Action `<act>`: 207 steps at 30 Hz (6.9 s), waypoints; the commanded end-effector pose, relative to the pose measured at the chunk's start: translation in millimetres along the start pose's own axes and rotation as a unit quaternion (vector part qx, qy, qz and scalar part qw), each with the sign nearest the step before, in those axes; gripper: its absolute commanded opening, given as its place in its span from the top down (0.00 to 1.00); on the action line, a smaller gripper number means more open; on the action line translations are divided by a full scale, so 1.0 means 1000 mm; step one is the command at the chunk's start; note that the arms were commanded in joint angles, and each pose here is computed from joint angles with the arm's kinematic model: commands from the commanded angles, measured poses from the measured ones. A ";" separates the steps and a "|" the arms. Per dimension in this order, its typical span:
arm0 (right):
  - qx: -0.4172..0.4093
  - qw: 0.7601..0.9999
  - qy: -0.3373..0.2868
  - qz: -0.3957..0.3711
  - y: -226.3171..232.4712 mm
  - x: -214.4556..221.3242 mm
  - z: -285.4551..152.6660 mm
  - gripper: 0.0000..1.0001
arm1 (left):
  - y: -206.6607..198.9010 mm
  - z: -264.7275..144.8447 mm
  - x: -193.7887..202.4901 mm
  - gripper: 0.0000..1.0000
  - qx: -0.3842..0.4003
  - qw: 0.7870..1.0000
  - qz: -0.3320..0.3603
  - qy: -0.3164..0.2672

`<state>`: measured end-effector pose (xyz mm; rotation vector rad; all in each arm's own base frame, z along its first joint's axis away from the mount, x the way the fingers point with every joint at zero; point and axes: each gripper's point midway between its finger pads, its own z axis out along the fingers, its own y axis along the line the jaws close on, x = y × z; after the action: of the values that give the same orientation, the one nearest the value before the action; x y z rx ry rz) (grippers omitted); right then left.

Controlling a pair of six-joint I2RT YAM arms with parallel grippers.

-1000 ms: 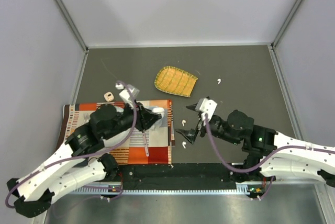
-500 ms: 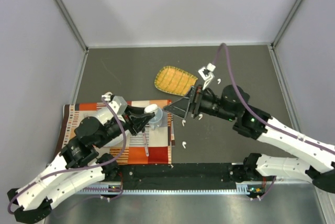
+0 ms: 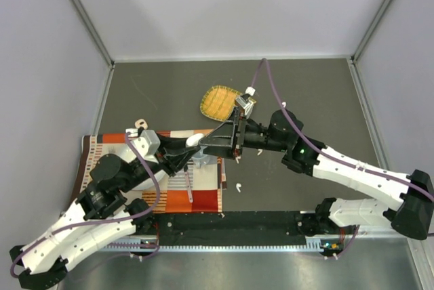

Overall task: Insert the wireless bluetooth earbuds into the charging case
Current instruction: Pass from the left arm to the right, then pass from the right arm to the left, then open the charging case.

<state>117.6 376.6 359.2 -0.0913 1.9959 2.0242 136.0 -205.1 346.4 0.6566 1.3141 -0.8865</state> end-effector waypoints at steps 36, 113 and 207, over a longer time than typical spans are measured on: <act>-0.065 0.993 0.025 0.092 0.016 -0.002 0.008 0.47 | -0.007 0.007 -0.006 1.00 0.020 1.000 -0.006 -0.014; -0.064 0.993 0.007 0.099 0.004 -0.005 0.008 0.85 | -0.008 0.016 -0.018 0.65 0.022 0.997 -0.036 -0.065; 0.108 0.932 0.039 -0.344 0.010 -0.006 -0.021 0.18 | -0.023 -0.006 -0.008 1.00 0.077 0.980 0.049 -0.180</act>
<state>119.5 346.0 342.7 -0.7100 1.9464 1.3213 119.0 -207.1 346.6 0.6124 0.9431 -0.9681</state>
